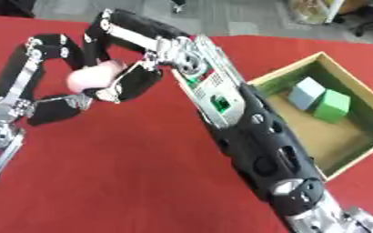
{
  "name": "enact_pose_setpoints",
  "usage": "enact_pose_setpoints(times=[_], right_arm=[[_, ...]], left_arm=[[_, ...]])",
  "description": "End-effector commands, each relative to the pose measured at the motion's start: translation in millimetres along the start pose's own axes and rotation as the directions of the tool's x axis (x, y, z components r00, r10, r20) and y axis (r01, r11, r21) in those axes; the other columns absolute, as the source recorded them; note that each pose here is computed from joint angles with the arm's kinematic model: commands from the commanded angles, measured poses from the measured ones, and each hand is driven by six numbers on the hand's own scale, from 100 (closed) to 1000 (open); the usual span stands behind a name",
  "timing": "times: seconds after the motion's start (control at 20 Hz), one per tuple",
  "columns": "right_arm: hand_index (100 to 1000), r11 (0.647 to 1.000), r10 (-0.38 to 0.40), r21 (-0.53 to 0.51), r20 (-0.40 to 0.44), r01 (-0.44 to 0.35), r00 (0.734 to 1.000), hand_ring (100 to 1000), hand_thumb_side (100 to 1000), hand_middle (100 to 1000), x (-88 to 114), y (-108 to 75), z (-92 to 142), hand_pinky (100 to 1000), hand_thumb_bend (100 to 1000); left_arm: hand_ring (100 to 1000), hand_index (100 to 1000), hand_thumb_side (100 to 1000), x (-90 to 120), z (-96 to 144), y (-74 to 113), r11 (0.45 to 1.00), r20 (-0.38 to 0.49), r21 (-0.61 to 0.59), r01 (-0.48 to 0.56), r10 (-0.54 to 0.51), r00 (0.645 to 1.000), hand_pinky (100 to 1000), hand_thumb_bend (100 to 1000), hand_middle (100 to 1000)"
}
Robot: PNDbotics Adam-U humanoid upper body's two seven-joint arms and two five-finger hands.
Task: Pick up the objects with one hand, pass them to the other hand, and then place them into the box on the other side of the table.
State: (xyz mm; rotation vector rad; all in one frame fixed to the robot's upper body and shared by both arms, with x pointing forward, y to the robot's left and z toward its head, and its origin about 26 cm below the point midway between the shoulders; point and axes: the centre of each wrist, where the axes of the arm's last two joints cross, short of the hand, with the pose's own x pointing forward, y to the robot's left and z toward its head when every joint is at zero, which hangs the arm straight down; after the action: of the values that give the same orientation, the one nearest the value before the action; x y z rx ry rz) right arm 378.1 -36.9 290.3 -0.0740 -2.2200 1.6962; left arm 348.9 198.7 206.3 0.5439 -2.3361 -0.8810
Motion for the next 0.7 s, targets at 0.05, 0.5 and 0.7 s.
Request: enact_pose_setpoints(times=[0.05,0.5,0.7], right_arm=[[460,1.000,0.030,-0.008,0.015,-0.030,0.999,657,100,311,4.4,-8.4,1.4,742,368],[456,0.999,0.041,-0.017,0.037,-0.040,0.998,653,100,311,9.6,-14.0,3.8,741,368],[454,0.999,0.045,-0.018,0.045,-0.044,0.998,650,100,310,12.5,-15.6,3.8,739,368]], left_arm=[[523,471,100,5.8,-4.7,10.0,1.000,0.032,0.027,0.003,-0.004,0.999,707,100,486],[526,481,100,6.0,-5.1,9.6,1.000,0.028,0.027,-0.004,0.003,1.000,709,100,488],[525,483,100,5.8,-5.1,9.1,1.000,0.026,0.027,-0.007,0.007,1.000,708,100,490]])
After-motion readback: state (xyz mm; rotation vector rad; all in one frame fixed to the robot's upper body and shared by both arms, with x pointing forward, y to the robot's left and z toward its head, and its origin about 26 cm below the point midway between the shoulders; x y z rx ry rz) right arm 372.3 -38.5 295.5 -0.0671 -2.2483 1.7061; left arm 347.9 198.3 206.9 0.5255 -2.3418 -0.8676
